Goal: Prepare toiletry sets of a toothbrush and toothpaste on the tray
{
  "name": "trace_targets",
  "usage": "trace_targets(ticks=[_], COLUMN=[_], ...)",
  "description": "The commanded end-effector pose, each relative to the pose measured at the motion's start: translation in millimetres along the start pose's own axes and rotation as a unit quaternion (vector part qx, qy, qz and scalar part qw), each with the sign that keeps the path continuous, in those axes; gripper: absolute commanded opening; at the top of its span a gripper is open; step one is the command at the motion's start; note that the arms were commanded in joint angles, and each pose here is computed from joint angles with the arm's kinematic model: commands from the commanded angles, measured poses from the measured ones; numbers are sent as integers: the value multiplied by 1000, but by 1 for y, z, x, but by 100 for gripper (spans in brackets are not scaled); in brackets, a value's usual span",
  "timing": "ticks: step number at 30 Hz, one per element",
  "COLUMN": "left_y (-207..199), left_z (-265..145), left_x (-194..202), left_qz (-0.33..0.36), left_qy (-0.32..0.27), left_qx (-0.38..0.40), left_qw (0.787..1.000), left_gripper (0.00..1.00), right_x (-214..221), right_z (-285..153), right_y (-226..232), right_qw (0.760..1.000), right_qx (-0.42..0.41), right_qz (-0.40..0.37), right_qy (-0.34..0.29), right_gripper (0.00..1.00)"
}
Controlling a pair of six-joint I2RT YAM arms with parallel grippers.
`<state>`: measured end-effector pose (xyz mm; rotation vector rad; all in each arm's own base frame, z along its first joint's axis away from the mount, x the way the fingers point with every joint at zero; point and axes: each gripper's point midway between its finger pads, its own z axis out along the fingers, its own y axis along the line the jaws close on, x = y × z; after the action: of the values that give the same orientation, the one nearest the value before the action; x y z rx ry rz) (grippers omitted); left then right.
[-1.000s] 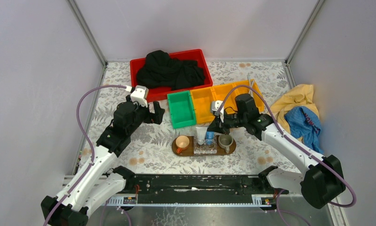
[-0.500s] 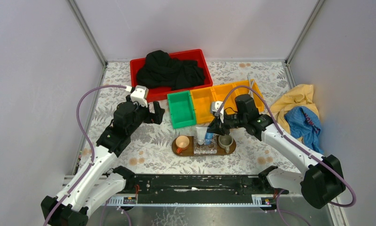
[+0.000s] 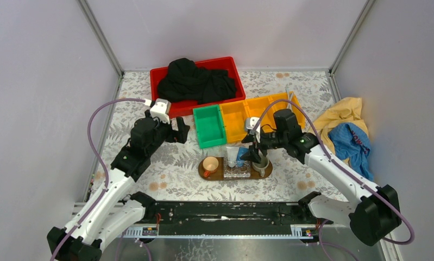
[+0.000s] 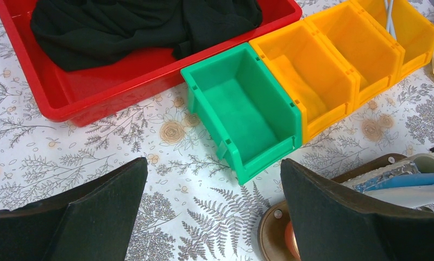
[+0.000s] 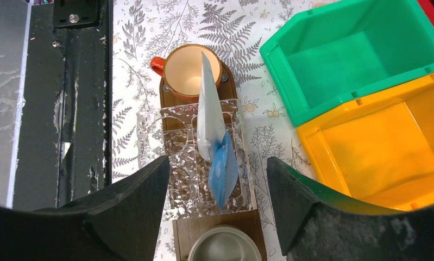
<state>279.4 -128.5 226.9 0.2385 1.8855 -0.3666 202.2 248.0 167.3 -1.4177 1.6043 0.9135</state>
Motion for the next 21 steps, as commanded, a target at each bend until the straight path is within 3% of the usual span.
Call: trace_targets(ticks=[1,8,13,21], left_y=[4,4,4,2], left_z=[-3,-5,-6,-6], left_x=[-6,-8,-9,-9], left_qz=[9,9,8,8], left_qy=[-15,-19,-21,-23], left_qx=[-9,-9,-7,-2], left_qw=[1000,1000,1000,1000], left_gripper=[100,100,100,100], right_x=[-35,-48,-52,-17], right_z=[-20,-59,-92,-128], right_y=[1,-3,-36,-125], right_qw=[999,997,988,919], right_qx=[17,30,120,342], right_qz=[-27,-16,26,183], right_qy=[-25,-66,-90,-70], right_gripper=[75,82,100,99])
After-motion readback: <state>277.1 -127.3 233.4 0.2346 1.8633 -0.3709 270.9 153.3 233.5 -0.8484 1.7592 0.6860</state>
